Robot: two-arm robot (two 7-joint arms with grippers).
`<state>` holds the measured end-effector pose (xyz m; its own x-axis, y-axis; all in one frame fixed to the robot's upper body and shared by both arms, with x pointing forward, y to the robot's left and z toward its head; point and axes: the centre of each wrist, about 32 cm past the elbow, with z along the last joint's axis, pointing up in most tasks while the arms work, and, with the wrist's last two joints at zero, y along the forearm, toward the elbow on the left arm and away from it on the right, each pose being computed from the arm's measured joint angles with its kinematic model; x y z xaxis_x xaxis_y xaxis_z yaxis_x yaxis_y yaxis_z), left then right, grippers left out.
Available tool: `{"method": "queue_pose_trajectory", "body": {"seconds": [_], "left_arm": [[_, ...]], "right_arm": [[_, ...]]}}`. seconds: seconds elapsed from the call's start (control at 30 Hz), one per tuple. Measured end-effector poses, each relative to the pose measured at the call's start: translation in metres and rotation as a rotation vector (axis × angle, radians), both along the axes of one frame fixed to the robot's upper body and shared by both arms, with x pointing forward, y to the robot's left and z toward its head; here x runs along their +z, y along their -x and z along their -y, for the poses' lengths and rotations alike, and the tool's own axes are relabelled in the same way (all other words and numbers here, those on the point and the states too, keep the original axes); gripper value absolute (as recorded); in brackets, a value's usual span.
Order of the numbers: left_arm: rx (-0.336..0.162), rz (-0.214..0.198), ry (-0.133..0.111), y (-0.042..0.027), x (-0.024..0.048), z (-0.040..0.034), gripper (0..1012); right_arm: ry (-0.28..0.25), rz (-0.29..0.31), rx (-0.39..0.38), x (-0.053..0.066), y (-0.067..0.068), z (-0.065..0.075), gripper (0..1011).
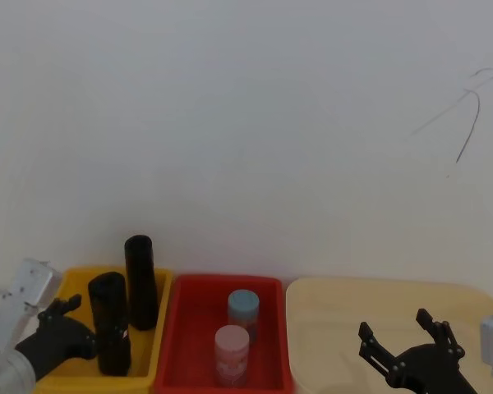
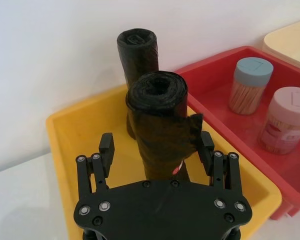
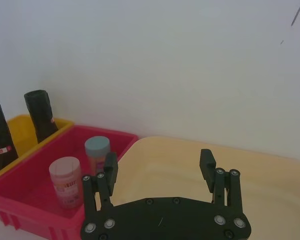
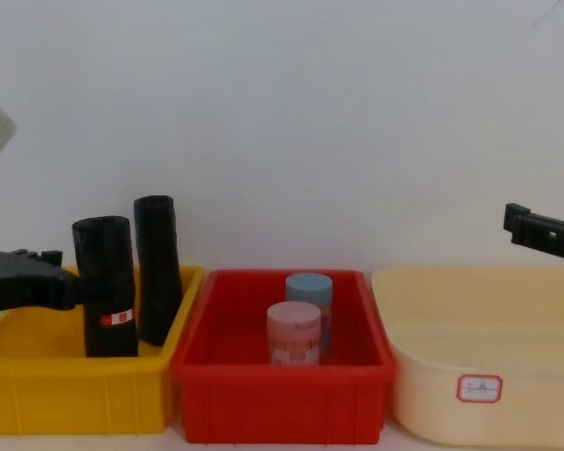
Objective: Pick up the garbage bag with the one hand and transfer it to the other hand.
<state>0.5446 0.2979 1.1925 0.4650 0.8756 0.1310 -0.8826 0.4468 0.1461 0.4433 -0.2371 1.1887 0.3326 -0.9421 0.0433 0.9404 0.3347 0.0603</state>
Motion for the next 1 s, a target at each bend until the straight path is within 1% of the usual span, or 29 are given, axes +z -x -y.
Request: {"method": "queue_pose_trajectory", "body": {"seconds": [0.03,0.13,0.17,0.2,0.23,0.47,0.53,0.57,0.6,0.67,0.7,0.77,0.93,1.0], "left_arm": [[0.000,-0.005,0.000,-0.0040,-0.0006,0.0021,1000],[0.000,-0.014,0.001,-0.0094,-0.0020,0.0048,1000],[-0.001,-0.017,0.001,-0.0133,-0.0020,0.0071,1000],[-0.001,-0.022,0.000,-0.0145,-0.0034,0.0075,1000],[-0.002,-0.028,0.000,-0.0184,-0.0045,0.0100,1000],[-0.005,-0.047,-0.003,-0.0318,-0.0080,0.0193,1000],[-0.005,-0.051,-0.005,-0.0349,-0.0087,0.0212,996],[-0.005,-0.051,-0.005,-0.0349,-0.0087,0.0212,986],[-0.006,-0.054,-0.005,-0.0366,-0.0092,0.0227,952],[-0.006,-0.057,-0.005,-0.0388,-0.0094,0.0244,926],[-0.007,-0.057,-0.006,-0.0395,-0.0095,0.0249,886],[-0.008,-0.060,-0.007,-0.0413,-0.0100,0.0265,853],[-0.009,-0.063,-0.008,-0.0441,-0.0103,0.0285,693],[-0.009,-0.064,-0.008,-0.0451,-0.0104,0.0293,658]], "right_arm": [[0.000,0.000,0.000,0.000,0.000,0.000,1001],[0.000,0.000,0.000,0.000,0.000,0.000,1001],[0.000,0.000,0.000,0.000,0.000,0.000,1001],[0.000,0.000,0.000,0.000,0.000,0.000,1001],[0.000,0.000,0.000,0.000,0.000,0.000,1001],[0.000,0.000,0.000,0.000,0.000,0.000,1001],[0.000,0.000,0.000,0.000,0.000,0.000,1001],[0.000,0.000,0.000,0.000,0.000,0.000,1001],[0.000,0.000,0.000,0.000,0.000,0.000,1001],[0.000,0.000,0.000,0.000,0.000,0.000,1001],[0.000,0.000,0.000,0.000,0.000,0.000,1001],[0.000,0.000,0.000,0.000,0.000,0.000,1001],[0.000,0.000,0.000,0.000,0.000,0.000,1001],[0.000,0.000,0.000,0.000,0.000,0.000,1001]]}}
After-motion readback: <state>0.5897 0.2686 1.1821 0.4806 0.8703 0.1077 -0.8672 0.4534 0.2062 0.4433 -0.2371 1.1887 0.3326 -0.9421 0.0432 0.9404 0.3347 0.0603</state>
